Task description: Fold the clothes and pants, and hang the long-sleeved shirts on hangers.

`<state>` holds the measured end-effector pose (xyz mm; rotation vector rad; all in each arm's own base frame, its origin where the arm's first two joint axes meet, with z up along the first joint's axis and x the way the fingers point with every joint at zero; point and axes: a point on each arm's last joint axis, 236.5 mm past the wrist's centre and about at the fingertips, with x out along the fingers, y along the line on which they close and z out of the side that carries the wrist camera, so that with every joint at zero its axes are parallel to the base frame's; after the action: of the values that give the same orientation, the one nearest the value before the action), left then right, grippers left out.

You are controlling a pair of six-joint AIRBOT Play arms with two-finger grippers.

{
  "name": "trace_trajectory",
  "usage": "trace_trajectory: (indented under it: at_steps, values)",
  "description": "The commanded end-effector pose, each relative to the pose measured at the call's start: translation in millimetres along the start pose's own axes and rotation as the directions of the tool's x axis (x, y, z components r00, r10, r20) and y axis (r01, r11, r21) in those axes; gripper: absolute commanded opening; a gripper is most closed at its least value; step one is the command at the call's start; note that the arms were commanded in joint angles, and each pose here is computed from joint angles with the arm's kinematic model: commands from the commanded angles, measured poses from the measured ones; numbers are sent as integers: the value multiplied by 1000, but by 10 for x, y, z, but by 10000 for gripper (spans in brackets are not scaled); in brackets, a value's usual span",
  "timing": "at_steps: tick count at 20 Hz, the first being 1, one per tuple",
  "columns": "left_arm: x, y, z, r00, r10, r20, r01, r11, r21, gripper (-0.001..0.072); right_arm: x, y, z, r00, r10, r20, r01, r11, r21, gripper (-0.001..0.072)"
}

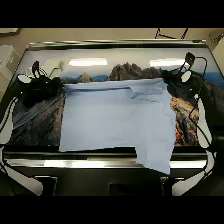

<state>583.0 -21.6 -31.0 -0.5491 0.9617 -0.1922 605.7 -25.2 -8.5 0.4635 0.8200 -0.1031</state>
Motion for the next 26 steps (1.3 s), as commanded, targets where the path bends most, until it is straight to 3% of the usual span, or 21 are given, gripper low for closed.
trace_trajectory:
  at_steps: [1, 5, 7, 10, 13, 16, 22, 26]
  values:
    - [-178, -79, -23, 999, -18, -36, 19, 999, 26, 26, -169, 16, -221, 993, -12, -114, 12, 1000, -2, 40]
    - [-724, -222, -713, 932, -70, -356, 95, 994, 54, 26, -892, -217, -537, 936, -175, -304, 126, 977, -174, 41]
    - [-787, -135, -1229, 846, -36, -532, 67, 997, 38, 26, -1034, -503, -833, 858, -291, -422, 207, 950, -235, 41]
    - [-687, -24, -1810, 756, -17, -654, 20, 1000, -2, 26, -906, -651, -1170, 788, -319, -526, 221, 945, -241, 41]
    - [-643, 39, -2062, 722, -23, -692, 2, 1000, -31, 26, -836, -690, -1371, 744, -314, -590, 232, 949, -213, 41]
    - [-577, 71, -2003, 748, -13, -663, -7, 1000, -28, 26, -900, -709, -1577, 678, -311, -666, 231, 950, -209, 41]
    - [-622, 120, -1842, 781, -9, -625, -18, 999, -37, 25, -1082, -856, -1500, 655, -387, -650, 270, 922, -276, 43]
    - [-562, 174, -1840, 787, -3, -617, -28, 999, -40, 27, -939, -721, -1672, 656, -309, -689, 225, 951, -212, 65]
